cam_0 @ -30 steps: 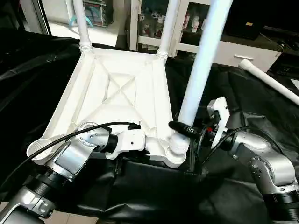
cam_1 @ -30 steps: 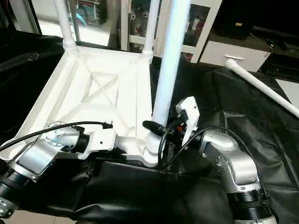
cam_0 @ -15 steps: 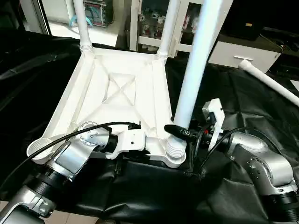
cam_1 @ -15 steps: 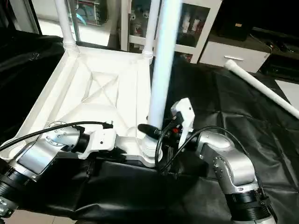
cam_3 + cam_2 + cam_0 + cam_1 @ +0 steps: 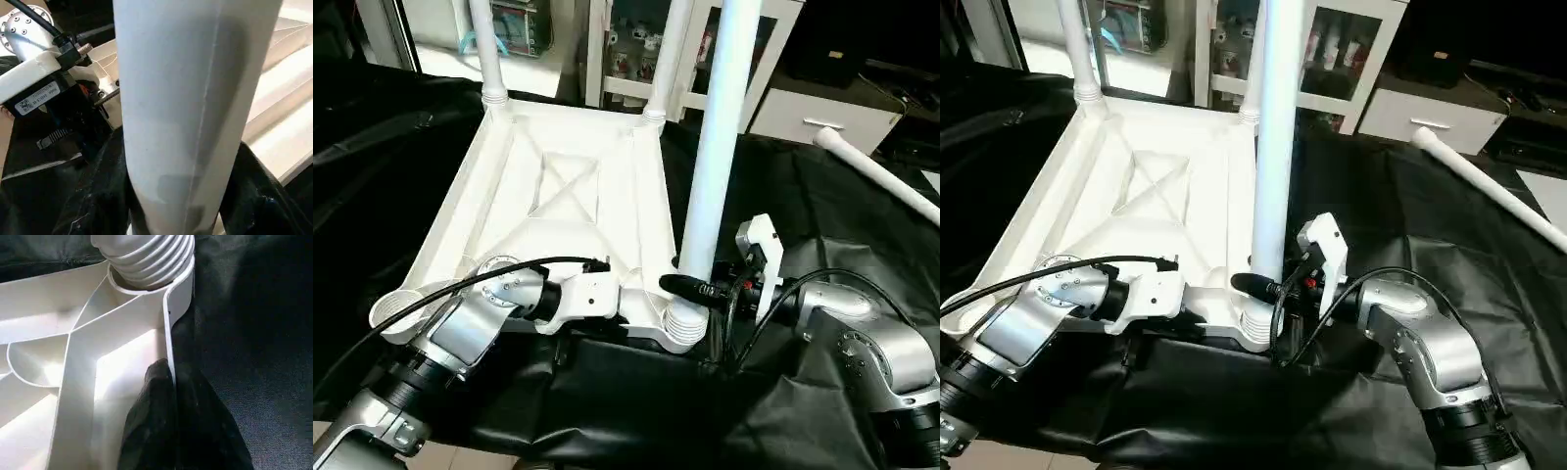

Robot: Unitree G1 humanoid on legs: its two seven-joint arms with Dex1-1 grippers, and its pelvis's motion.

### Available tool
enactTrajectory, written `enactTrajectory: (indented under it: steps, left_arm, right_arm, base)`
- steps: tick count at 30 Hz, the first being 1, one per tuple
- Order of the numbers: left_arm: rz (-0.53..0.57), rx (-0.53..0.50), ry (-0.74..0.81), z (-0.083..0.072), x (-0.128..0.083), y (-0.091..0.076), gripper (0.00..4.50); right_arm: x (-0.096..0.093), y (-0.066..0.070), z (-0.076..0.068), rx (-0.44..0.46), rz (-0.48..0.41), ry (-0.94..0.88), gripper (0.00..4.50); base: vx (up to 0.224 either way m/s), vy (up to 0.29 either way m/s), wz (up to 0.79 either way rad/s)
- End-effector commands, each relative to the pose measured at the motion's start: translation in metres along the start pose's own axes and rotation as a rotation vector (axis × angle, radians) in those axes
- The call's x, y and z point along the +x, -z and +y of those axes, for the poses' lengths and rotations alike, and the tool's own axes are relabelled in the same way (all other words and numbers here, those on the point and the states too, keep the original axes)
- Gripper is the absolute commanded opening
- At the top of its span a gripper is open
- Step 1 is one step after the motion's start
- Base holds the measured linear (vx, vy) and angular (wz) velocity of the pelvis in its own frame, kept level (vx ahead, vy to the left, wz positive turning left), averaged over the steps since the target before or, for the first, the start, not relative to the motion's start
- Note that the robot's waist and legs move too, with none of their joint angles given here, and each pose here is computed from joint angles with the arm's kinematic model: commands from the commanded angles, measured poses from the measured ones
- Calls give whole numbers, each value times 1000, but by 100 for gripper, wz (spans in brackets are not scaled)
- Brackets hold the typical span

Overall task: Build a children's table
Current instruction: Insert table leg to table base

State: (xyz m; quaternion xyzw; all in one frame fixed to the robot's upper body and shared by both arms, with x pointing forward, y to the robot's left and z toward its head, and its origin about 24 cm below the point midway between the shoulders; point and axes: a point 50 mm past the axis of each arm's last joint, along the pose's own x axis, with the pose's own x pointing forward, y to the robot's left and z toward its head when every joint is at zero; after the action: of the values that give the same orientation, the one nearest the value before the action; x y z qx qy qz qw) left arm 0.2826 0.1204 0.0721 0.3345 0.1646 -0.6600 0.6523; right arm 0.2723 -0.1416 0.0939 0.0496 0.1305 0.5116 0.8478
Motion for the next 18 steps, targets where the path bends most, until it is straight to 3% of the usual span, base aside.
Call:
enactTrajectory:
  steps: [1,12,18]
  left_arm:
    - [88,-23,70,-10,9,15,0]
    - [90,-16,63,-10,9,15,0]
    - [90,-16,59,-10,9,15,0]
  right_arm:
    - [-2,4,-3,8,23,21,182]
    - [1,15,-7,60,-54,109,182]
    - [-7,29,-13,100,-99,199,182]
  base:
    - [0,0,0]
    - [0,0,0]
    - [0,0,0]
